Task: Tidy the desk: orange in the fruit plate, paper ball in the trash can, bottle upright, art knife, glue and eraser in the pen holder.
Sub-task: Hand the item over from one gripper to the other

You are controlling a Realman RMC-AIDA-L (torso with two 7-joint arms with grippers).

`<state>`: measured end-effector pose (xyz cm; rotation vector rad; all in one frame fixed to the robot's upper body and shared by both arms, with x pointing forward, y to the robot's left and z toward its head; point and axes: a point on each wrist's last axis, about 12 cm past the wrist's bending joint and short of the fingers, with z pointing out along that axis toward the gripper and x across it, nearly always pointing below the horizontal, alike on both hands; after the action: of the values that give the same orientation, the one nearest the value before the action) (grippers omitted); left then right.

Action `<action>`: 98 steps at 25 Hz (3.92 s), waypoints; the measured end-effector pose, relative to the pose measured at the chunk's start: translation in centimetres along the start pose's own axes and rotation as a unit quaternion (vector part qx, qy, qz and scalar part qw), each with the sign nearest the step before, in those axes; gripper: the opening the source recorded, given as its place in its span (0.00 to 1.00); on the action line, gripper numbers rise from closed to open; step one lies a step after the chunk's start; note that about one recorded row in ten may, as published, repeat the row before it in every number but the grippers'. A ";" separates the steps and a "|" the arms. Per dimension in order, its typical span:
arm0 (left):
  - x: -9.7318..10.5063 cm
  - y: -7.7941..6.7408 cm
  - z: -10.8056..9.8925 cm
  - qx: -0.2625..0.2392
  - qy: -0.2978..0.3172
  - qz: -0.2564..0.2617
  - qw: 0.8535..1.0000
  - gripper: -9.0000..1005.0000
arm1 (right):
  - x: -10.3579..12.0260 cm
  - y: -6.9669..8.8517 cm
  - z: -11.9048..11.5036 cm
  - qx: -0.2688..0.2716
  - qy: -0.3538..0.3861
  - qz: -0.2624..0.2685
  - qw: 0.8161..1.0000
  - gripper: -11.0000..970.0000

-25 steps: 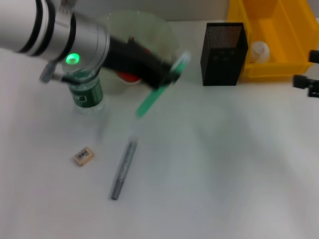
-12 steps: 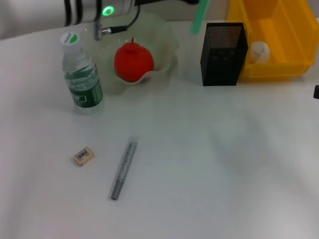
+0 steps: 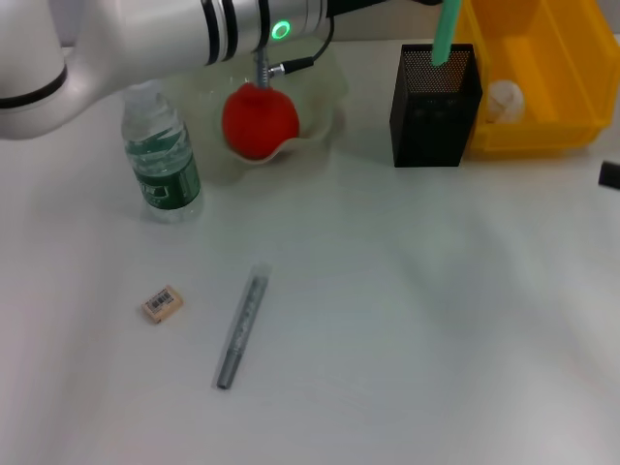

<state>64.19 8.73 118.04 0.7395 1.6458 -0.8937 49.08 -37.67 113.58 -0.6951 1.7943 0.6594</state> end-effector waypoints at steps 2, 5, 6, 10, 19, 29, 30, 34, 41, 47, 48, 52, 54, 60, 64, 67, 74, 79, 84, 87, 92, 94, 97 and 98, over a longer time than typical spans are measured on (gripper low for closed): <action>0.2 0.0 -0.1 0.000 -0.004 -0.010 1.000 0.20 | -0.3 -0.5 1.0 0.016 -0.033 0.010 0.999 0.81; 0.3 0.0 -0.3 -0.001 -0.007 -0.017 1.000 0.20 | -0.4 -0.9 2.2 0.022 -0.063 0.023 0.998 0.81; 0.4 0.0 -0.4 -0.001 -0.007 -0.020 1.000 0.20 | -0.4 -1.1 2.8 0.022 -0.077 0.027 0.996 0.81; 1.0 0.0 -0.5 -0.004 -0.010 -0.026 1.000 0.20 | -0.8 -1.1 5.6 -0.003 -0.100 0.029 0.995 0.81; 1.7 -0.5 -0.3 -0.001 -0.021 -0.023 1.000 0.21 | -2.6 -0.2 12.4 -0.050 -0.103 0.019 0.993 0.81; 2.9 -0.2 -0.8 -0.028 -0.008 -0.007 1.000 0.21 | -3.7 -0.3 13.7 -0.043 -0.109 0.004 0.993 0.81; 3.0 -0.2 -0.8 -0.028 -0.007 -0.003 1.000 0.21 | -3.8 -0.4 13.7 -0.040 -0.109 0.003 0.993 0.81; 3.3 -0.6 -0.9 -0.041 -0.003 0.016 0.999 0.21 | -4.1 -0.5 13.9 -0.040 -0.108 -0.011 0.993 0.81; 2.6 -1.0 -1.9 -0.047 -0.019 0.038 0.998 0.21 | -4.6 0.3 15.3 -0.073 -0.079 -0.031 0.994 0.81; 2.3 -0.9 -2.5 -0.047 -0.020 0.037 0.998 0.21 | -5.3 0.5 16.2 -0.082 -0.077 -0.035 0.993 0.81; 2.3 -0.9 -2.5 -0.047 -0.020 0.037 0.998 0.21 | -5.4 0.6 16.4 -0.084 -0.076 -0.036 0.993 0.81; 2.2 -0.8 -3.2 -0.046 -0.013 0.039 0.998 0.21 | -6.2 0.9 17.1 -0.105 -0.064 -0.040 0.992 0.81; 1.6 0.1 -5.6 -0.037 -0.004 0.039 0.999 0.21 | -6.5 1.1 17.4 -0.119 -0.051 -0.043 0.991 0.81; 1.7 1.6 -8.8 -0.033 0.005 0.014 0.999 0.21 | -7.4 1.8 18.3 -0.153 -0.021 -0.047 0.987 0.81; 2.1 1.5 -9.8 -0.041 0.002 0.014 0.999 0.21 | -7.6 2.2 18.8 -0.164 -0.015 -0.050 0.985 0.81; 2.0 1.4 -9.8 -0.040 0.001 0.015 0.999 0.22 | -7.8 2.4 19.2 -0.164 -0.017 -0.050 0.985 0.81; 2.1 1.0 -9.6 -0.026 0.002 0.013 1.000 0.22 | -8.0 2.5 20.0 -0.152 -0.019 -0.049 0.987 0.81; 2.1 0.8 -9.5 -0.024 0.001 0.012 1.000 0.22 | -8.0 2.5 20.4 -0.146 -0.019 -0.047 0.988 0.81; 2.2 0.8 -9.5 -0.023 0.001 0.010 1.000 0.22 | -8.0 2.5 20.6 -0.141 -0.019 -0.046 0.989 0.81; 2.2 0.9 -9.5 -0.023 0.001 0.010 1.000 0.22 | -8.1 2.6 20.8 -0.140 -0.019 -0.047 0.989 0.81; 2.2 0.9 -9.5 -0.023 0.002 0.010 1.000 0.22 | -7.4 3.3 21.1 -0.155 -0.003 -0.047 0.987 0.81; 3.2 0.9 -10.4 -0.030 0.007 0.007 1.000 0.22 | -6.9 3.6 21.1 -0.161 0.001 -0.046 0.986 0.81; 3.5 0.8 -10.7 -0.032 0.009 0.007 0.999 0.22 | -6.5 3.9 20.7 -0.171 0.002 -0.042 0.984 0.81; 4.3 0.7 -11.4 -0.034 0.013 0.006 0.999 0.22 | -6.3 3.9 20.5 -0.172 0.002 -0.039 0.984 0.81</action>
<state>58.00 18.89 115.43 0.7144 1.6849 -0.8188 60.90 -19.35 113.93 -0.9918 1.6638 0.9271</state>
